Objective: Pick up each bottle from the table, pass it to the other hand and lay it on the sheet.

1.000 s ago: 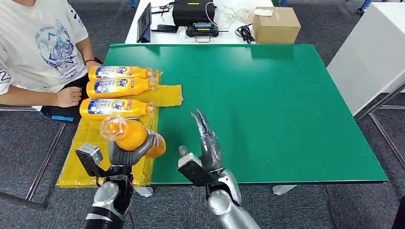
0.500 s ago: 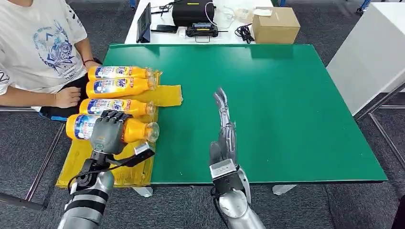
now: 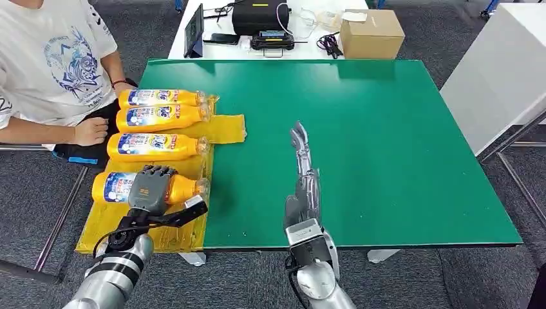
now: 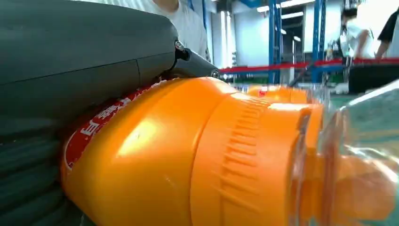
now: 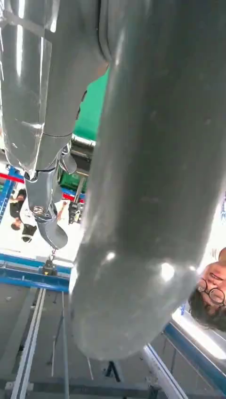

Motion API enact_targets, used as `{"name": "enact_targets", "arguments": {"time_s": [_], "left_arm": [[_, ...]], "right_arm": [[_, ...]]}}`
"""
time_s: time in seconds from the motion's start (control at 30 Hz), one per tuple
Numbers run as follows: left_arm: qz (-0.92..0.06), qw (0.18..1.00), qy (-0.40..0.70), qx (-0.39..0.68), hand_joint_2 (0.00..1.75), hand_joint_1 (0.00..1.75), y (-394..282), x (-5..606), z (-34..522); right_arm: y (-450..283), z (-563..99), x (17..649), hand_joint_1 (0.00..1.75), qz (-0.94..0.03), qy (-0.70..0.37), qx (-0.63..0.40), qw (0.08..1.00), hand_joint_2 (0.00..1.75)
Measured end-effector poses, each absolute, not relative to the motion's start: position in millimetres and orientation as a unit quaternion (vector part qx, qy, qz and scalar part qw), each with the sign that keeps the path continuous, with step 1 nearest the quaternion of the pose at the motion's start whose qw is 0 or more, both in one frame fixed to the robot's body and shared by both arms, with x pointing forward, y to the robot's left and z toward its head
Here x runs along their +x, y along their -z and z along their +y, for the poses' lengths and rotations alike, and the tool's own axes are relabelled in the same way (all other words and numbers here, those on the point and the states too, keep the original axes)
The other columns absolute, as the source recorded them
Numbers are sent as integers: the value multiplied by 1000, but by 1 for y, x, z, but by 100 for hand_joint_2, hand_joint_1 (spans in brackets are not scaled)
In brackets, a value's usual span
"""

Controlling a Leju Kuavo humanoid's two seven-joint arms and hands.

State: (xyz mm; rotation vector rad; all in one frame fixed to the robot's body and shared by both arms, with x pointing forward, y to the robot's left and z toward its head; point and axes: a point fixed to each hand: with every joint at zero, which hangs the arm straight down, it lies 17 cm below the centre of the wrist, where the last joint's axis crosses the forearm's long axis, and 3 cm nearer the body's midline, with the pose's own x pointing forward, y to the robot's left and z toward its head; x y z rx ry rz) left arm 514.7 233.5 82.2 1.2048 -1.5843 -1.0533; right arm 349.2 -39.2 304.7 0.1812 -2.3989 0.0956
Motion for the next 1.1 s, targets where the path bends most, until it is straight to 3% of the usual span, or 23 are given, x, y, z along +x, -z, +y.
{"name": "enact_targets", "arguments": {"time_s": [0.27,0.3,0.7,0.73,0.97,1.0,1.1], "left_arm": [[-628,434,438,475,175,175,-70,515,233],[-628,434,438,474,175,175,-70,515,232],[-603,483,470,426,175,175,-49,530,236],[-600,488,476,418,175,0,-46,532,236],[-587,569,480,319,175,0,-22,535,228],[-588,581,475,301,0,0,-19,534,226],[-596,631,448,212,0,0,-11,529,215]], "right_arm": [[-304,-39,349,0,-930,-37,70,360,0],[-304,-39,349,0,-930,-37,70,360,175],[-301,-31,348,0,-925,-51,95,365,175],[-300,-30,348,0,-924,-54,98,366,175],[-293,-22,349,0,-916,-66,112,379,175],[-291,-20,349,0,-915,-68,115,381,175],[-288,-17,350,0,-911,-70,126,386,175]]}}
